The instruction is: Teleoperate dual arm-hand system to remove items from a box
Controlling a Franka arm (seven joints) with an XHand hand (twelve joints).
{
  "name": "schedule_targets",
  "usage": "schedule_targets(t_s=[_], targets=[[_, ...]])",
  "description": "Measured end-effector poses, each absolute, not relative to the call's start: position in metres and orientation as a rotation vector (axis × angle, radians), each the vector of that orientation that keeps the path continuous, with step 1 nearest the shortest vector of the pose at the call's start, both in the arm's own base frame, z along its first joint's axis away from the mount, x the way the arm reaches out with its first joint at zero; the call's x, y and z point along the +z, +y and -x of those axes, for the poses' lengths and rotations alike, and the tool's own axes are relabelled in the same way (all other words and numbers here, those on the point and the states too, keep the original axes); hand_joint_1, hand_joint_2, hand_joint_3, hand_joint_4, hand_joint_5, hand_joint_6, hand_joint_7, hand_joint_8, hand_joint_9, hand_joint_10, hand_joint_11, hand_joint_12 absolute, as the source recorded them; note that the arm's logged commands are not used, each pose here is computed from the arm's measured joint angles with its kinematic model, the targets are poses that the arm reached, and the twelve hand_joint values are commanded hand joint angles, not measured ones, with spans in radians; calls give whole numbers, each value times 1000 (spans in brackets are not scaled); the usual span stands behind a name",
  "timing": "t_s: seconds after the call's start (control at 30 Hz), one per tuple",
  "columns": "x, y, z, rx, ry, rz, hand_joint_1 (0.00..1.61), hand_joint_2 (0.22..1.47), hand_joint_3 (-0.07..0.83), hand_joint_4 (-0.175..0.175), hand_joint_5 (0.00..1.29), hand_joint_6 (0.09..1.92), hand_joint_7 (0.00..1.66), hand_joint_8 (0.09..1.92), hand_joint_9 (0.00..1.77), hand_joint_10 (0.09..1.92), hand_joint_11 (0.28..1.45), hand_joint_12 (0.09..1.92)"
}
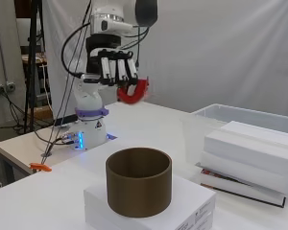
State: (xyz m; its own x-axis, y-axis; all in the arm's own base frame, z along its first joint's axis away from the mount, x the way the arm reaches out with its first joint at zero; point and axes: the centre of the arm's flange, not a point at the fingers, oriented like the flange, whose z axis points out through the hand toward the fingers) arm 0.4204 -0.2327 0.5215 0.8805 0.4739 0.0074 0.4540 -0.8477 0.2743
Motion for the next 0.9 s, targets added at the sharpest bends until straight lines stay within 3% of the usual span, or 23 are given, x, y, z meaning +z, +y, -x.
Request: schedule_targets(t_s=[0.03,0.17,0.33,0.37,0.4,0.43,0.47,0.5,0.53,0.6,0.9], targets=[[517,-245,-418,108,682,-2796,1148,1095,2,175,1060,1218,1223,1920,1451,1920,1174,1783],[517,-275,-414,127,678,-2808,1077,1069,-6,175,1087,888,1266,1920,1484,1920,1197,1790],[518,-286,-425,141,660,-2802,1064,1063,-2,175,1094,824,1309,1920,1531,1920,1222,1784],[521,-286,-429,142,652,-2796,1042,1078,2,175,1050,877,1316,1920,1544,1920,1231,1780],[524,-285,-434,145,638,-2791,803,1012,-12,91,789,642,1139,1594,1338,1697,1023,1655],[526,-287,-436,146,631,-2792,570,943,-17,33,551,388,834,1033,987,1159,743,1149],[527,-288,-441,138,642,-2805,441,915,-11,13,446,216,661,589,750,688,566,684],[527,-287,-446,118,670,-2830,381,905,-6,10,410,114,584,311,633,376,482,372],[527,-287,-450,87,703,-2860,358,903,-3,14,405,87,553,155,589,195,448,191],[523,-296,-453,31,760,-2910,352,904,0,29,421,87,541,87,575,87,436,87],[551,-271,-473,-23,783,-2957,327,892,-4,71,398,87,453,87,559,87,455,87]])
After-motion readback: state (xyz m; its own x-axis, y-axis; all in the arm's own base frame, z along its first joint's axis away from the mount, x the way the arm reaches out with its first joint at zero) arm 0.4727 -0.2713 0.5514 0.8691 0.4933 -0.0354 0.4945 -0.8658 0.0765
